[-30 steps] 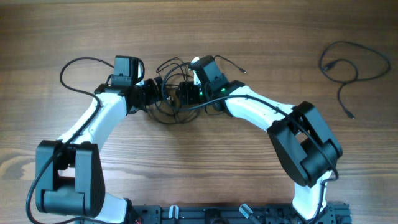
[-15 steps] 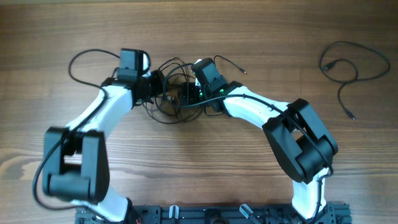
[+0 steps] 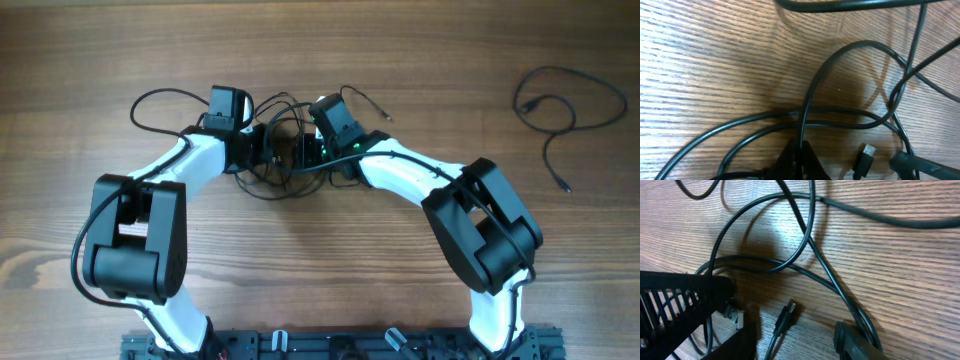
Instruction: Untangle cables
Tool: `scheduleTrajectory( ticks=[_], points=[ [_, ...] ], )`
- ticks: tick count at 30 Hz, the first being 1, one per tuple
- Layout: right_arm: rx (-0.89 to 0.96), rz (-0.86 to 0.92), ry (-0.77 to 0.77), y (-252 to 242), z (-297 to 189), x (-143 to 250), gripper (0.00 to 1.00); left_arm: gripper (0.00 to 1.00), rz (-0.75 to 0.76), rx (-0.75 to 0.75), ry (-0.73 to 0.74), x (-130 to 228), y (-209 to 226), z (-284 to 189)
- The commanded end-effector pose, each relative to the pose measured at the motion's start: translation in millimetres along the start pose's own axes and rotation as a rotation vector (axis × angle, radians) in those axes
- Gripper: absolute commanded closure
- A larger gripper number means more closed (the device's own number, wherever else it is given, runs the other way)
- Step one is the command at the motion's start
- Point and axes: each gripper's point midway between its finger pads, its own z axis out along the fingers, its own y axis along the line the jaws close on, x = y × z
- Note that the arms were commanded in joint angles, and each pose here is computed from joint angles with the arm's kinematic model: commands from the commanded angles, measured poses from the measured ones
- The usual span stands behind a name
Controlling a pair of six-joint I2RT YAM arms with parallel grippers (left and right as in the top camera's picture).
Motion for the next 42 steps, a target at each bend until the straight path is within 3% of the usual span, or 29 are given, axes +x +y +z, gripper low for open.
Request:
scheduleTrajectory(
  ticks=[1, 6, 10, 18, 30, 35, 42],
  points=[
    [-0.003, 0.003, 0.032, -6.6, 7.4, 8.8, 0.55, 0.96, 0.021, 0.132, -0.076, -23.8, -30.1, -41.2],
    [-0.028, 0.000, 0.033, -1.7, 7.4, 8.2, 0.64, 0.96, 0.015, 0.173, -0.184, -43.8, -35.7, -94.9],
    [-0.059, -0.002, 0.044, 4.0, 7.1, 9.6, 0.66, 0.96, -0.056, 0.130, -0.168, -40.4, -10.5, -112.7],
    [-0.112, -0.003, 0.084, 14.3, 6.2, 17.4, 0.67, 0.96, -0.172, -0.036, -0.073, -18.6, 41.0, -108.2],
    [-0.117, -0.028, 0.084, 35.5, 13.0, 32.3, 0.68, 0.96, -0.142, -0.044, -0.069, -20.8, 44.0, -97.8],
    [-0.044, -0.008, 0.038, 34.7, 16.8, 33.5, 0.62, 0.96, -0.143, -0.044, -0.068, -20.6, 44.0, -97.8],
    [-0.041, -0.040, 0.076, 42.0, 26.5, 54.4, 0.62, 0.96, -0.144, -0.045, -0.065, -19.8, 44.2, -97.7]
  ],
)
